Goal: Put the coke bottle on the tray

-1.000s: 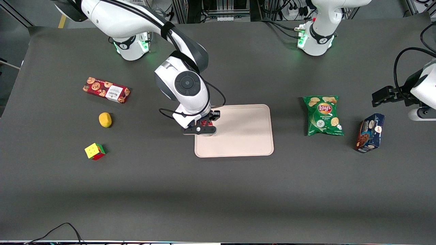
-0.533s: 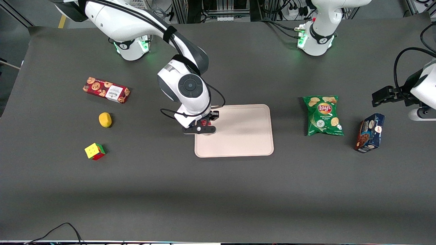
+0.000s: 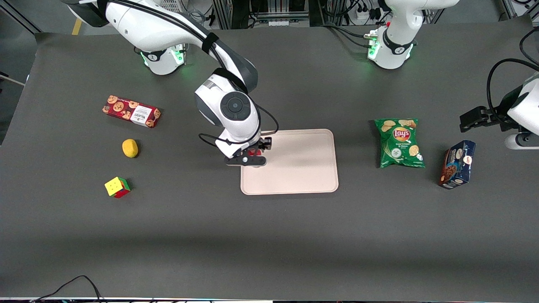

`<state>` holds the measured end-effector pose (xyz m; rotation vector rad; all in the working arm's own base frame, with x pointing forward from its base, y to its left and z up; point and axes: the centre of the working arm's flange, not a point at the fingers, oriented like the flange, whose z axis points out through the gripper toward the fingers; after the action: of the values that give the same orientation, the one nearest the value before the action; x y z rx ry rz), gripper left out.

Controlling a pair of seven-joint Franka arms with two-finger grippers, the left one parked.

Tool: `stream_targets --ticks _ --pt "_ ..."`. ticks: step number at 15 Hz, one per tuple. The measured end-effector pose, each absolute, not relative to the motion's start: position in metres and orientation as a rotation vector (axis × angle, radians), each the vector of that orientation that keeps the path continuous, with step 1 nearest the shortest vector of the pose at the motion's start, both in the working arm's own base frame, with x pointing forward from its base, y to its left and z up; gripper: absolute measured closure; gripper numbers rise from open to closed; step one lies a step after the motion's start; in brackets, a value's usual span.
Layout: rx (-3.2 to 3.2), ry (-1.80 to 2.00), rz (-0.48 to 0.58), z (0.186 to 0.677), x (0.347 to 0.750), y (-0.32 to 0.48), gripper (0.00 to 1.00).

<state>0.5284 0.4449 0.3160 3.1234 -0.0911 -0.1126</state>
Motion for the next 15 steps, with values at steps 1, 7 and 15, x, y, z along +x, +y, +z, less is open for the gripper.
stream_targets --ticks 1,7,15 --pt "3.123 -0.094 -0.113 0.316 0.528 0.445 0.13" --pt "3.142 -0.14 -0.051 0.345 0.541 0.431 0.0" --pt "3.181 -0.145 0.078 0.497 0.565 0.25 0.0"
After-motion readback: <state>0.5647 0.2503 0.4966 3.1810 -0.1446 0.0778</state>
